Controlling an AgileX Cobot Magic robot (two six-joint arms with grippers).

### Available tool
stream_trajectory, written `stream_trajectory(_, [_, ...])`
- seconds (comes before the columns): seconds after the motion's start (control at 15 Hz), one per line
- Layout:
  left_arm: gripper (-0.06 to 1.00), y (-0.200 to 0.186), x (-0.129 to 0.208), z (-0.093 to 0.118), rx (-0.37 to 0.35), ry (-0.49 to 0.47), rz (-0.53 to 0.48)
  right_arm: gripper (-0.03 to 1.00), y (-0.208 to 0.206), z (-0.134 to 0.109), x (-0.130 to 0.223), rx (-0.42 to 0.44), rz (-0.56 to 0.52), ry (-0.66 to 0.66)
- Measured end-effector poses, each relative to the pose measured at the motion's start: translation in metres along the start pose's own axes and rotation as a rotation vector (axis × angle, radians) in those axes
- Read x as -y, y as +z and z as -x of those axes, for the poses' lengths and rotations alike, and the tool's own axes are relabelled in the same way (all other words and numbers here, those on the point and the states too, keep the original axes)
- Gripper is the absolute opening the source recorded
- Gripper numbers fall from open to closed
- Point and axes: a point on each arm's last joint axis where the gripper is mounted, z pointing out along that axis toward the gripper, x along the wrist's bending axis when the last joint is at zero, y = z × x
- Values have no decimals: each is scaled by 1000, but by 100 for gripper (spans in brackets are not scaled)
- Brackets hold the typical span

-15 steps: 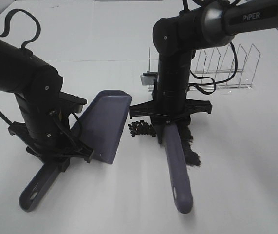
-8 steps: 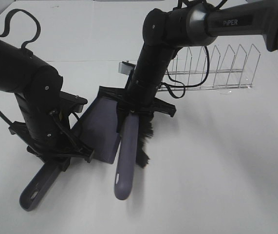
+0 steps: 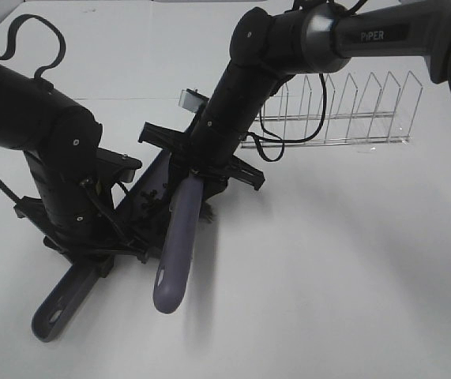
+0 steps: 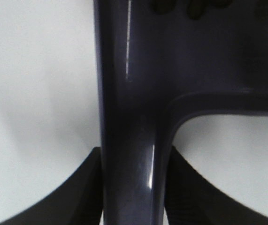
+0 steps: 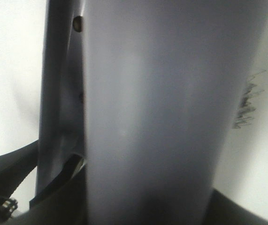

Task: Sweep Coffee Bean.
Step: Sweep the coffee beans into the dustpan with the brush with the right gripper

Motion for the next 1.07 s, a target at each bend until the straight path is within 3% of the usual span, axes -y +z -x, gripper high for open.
stream_trajectory(0.53, [33,0,0,0,0,3,0,30,0,-6,1,-63,-25,-46])
stream_trajectory(0.87, [33,0,0,0,0,4,1,30,-23,-19,-12,-111,30,-86])
stream_trajectory(1.07, [33,0,0,0,0,4,1,30,-43,-17,-17,-43,14,-146])
